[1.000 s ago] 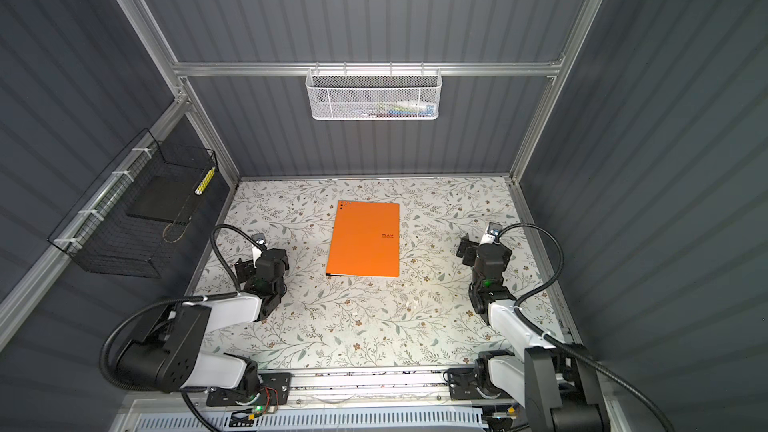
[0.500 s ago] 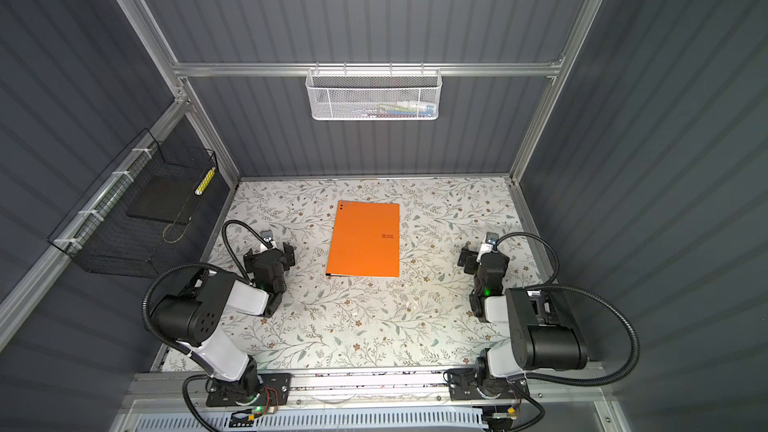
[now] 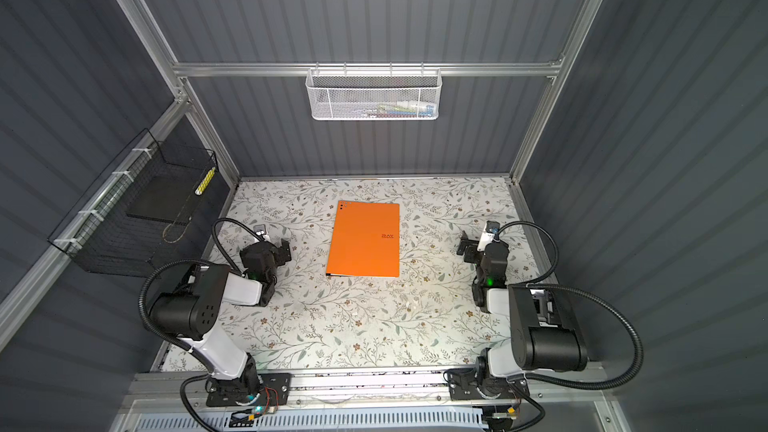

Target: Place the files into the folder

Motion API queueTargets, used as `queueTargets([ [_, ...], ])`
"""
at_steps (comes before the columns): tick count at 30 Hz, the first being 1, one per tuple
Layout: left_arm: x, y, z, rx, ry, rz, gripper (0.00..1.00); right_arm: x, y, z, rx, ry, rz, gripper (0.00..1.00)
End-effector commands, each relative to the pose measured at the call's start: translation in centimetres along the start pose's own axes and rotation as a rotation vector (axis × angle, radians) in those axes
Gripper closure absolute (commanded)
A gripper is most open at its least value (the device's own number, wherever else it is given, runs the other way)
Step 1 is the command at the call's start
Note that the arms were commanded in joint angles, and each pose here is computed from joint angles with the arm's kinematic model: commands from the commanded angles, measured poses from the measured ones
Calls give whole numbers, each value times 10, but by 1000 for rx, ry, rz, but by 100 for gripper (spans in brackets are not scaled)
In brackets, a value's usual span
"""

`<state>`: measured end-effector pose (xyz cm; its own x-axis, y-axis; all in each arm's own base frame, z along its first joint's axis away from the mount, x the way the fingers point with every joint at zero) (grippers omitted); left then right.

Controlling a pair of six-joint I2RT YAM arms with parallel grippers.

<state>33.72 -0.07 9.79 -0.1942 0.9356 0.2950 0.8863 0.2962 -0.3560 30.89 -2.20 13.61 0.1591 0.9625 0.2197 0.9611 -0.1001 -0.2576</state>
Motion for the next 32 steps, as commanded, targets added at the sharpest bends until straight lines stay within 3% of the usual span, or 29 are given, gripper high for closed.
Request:
queueTargets([
  [1, -2, 0, -1, -12, -15, 10, 0, 2, -1, -2, -11, -10, -14, 1],
  [32, -2, 0, -1, -13, -15, 9, 0, 2, -1, -2, -1, -6, -43, 1],
])
Point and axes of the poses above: each gripper's point midway between its finger pads, its own y axis out along the fingers, its own x axis along the line the jaws close on, z = x × y, the point moved 8 cm from there along -y, back along the fingers, and after that the axes turned 10 degrees about y, right-handed, at the moved point
